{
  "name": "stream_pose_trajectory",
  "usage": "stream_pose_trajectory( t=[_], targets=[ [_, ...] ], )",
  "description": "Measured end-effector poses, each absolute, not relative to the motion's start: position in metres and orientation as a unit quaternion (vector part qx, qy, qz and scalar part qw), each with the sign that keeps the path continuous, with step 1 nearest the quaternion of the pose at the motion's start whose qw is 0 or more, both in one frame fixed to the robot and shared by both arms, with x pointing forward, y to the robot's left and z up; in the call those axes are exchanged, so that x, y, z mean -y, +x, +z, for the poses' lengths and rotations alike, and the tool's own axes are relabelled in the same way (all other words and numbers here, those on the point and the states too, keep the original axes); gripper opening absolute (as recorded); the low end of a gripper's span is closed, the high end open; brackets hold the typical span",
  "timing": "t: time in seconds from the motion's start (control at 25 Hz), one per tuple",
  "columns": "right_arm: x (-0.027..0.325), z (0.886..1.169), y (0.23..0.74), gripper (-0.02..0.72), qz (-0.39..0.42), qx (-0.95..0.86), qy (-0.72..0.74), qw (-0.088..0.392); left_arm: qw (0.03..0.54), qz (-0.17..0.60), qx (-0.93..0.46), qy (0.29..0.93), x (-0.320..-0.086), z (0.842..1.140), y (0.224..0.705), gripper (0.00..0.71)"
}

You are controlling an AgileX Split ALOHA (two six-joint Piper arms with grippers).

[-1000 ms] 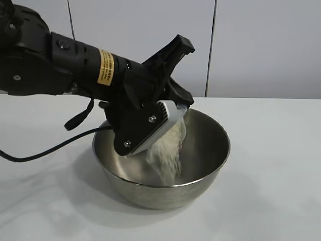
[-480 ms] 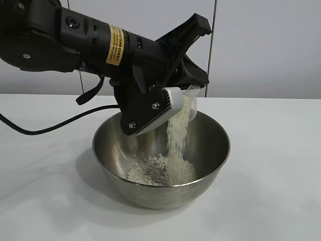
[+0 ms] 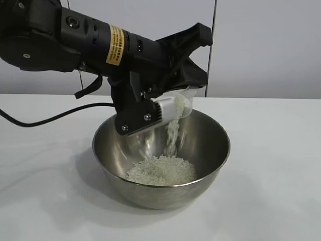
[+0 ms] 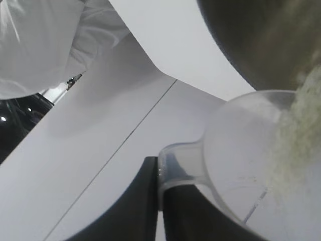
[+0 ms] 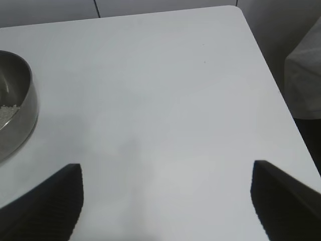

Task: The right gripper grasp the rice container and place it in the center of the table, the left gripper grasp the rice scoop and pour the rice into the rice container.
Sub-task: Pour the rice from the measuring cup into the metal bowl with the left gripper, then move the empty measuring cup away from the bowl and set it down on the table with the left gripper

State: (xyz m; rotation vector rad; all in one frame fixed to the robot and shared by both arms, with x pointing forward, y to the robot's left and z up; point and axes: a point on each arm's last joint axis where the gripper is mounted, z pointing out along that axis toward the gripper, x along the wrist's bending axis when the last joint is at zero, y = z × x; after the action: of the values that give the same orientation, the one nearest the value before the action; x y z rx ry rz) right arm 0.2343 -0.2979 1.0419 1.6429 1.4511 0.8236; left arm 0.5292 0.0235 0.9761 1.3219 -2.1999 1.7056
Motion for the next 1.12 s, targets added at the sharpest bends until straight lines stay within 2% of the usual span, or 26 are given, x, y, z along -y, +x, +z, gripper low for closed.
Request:
stream_pose_trajectory(
  t=[0.4, 0.56, 0.68, 0.8, 0.92, 1.12],
  targets=[
    [0.298, 1.042, 0.234, 0.621, 0.324, -0.571, 0.646, 0.389, 0.033, 0.553, 0.711, 0.433, -0.024, 0.976, 0.529, 0.008],
    [0.298, 1.042, 0.234, 0.621, 0.324, -0.571, 0.646, 0.389, 0.063, 0.555, 0.689, 0.462, -0.023, 0.977, 0.529, 0.008],
    [0.298, 1.042, 0.234, 0.621, 0.324, -0.571, 0.646, 0.389, 0.149, 0.566, 0.622, 0.52, -0.02, 0.983, 0.527, 0.007],
    [0.298, 1.042, 0.234, 0.621, 0.324, -0.571, 0.646, 0.389, 0.279, 0.563, 0.507, 0.59, -0.016, 0.992, 0.525, 0.007],
    [0.298, 1.042, 0.234, 0.621, 0.324, -0.571, 0.646, 0.389, 0.403, 0.525, 0.375, 0.649, -0.014, 1.0, 0.524, 0.007],
    [0.298, 1.042, 0.234, 0.621, 0.324, -0.571, 0.646, 0.39, 0.529, 0.443, 0.173, 0.703, -0.016, 1.007, 0.53, 0.007]
  ],
)
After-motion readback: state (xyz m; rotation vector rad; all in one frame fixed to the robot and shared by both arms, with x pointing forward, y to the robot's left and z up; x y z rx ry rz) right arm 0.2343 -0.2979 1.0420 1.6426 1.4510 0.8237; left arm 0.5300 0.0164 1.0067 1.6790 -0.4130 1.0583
